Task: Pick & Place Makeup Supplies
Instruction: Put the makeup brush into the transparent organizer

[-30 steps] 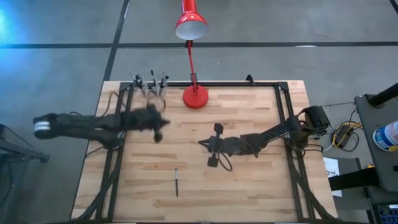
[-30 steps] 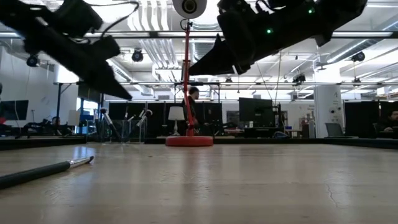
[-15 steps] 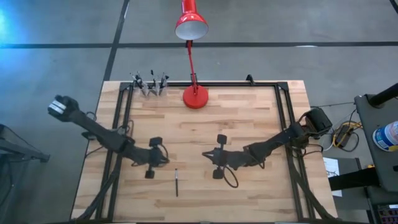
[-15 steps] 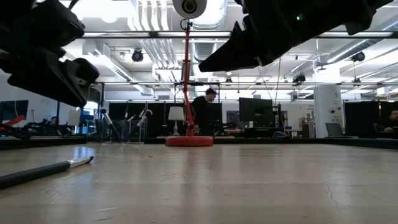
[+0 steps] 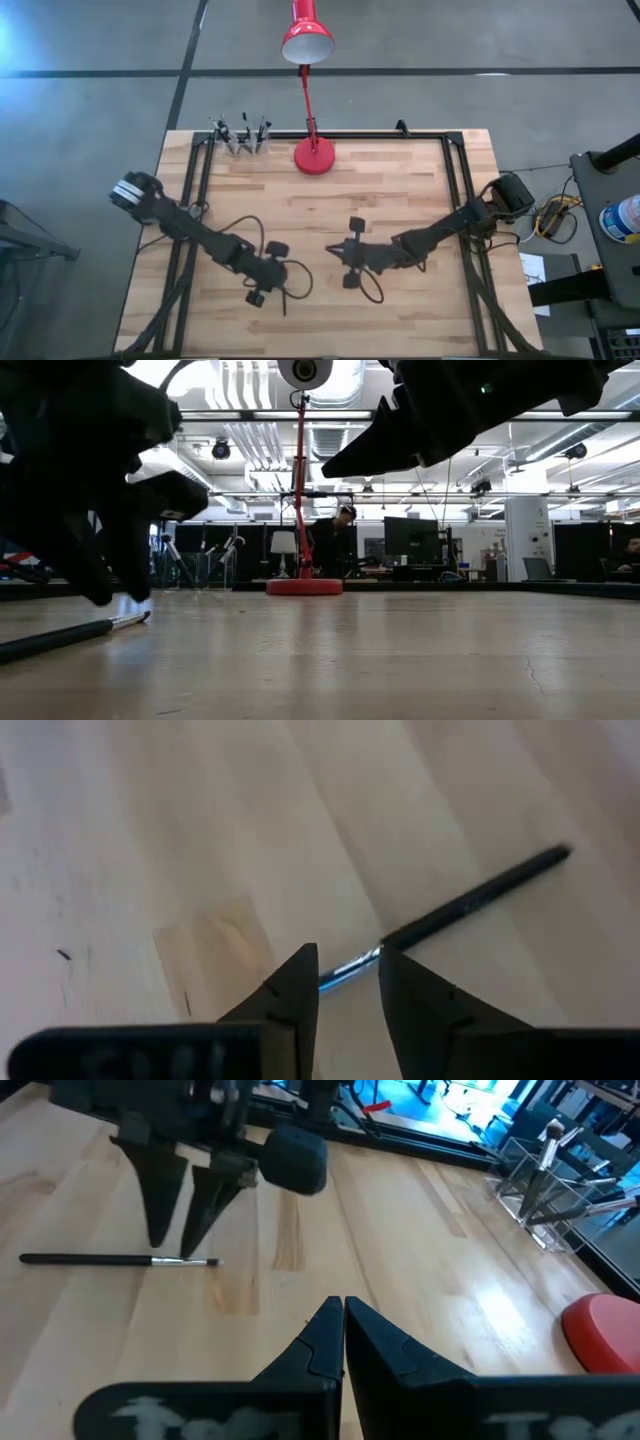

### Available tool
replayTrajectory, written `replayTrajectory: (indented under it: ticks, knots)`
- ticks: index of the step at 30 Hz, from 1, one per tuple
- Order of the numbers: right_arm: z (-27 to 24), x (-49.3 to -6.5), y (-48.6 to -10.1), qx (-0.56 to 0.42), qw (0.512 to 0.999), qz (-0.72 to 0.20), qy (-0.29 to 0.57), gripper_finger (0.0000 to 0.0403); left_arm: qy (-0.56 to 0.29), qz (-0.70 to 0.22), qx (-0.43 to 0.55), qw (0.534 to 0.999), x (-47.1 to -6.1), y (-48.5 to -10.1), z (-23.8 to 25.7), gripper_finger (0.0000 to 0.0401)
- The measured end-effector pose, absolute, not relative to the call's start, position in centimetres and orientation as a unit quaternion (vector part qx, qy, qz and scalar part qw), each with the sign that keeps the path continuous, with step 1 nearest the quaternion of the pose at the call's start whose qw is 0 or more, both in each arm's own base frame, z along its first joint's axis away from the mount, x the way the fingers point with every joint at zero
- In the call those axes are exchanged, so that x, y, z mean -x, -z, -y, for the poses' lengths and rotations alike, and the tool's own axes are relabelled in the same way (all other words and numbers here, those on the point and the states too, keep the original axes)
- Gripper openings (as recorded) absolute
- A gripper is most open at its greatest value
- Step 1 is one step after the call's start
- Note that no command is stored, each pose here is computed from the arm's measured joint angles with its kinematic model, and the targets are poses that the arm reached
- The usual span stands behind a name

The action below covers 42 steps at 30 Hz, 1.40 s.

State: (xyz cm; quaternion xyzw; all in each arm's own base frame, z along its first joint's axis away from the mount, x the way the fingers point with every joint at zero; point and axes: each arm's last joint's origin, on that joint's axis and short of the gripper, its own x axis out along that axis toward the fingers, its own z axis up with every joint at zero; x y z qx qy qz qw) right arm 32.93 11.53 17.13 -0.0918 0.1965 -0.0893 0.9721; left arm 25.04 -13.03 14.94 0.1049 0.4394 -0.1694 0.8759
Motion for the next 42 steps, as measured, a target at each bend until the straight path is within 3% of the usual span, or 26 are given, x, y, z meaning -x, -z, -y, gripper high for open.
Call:
replayTrajectory:
  ticks: [12,28,32,38,42]
  knots:
    - [-11.7,-32.9,-17.1,0.094,0.972,-0.197,0.086,0.0009,0.158,-0.478,-0.142,0.852,-25.2,-14.0,12.6,0.0101]
    - [-11.8,-32.8,-17.1,0.094,0.972,-0.197,0.084,0.0009,0.094,-0.550,-0.080,0.826,-24.0,-13.6,11.9,0.0099]
    - [-12.0,-32.8,-17.1,0.095,0.972,-0.197,0.081,0.0009,0.084,-0.563,-0.074,0.819,-23.3,-12.8,11.5,0.0079]
    - [-12.1,-32.7,-17.1,0.092,0.973,-0.197,0.081,0.0009,0.062,-0.581,-0.082,0.807,-22.1,-11.5,10.9,0.0013]
    - [-12.1,-32.7,-17.1,0.081,0.974,-0.197,0.079,0.0009,0.062,-0.571,-0.084,0.814,-22.1,-11.3,10.9,0.0002]
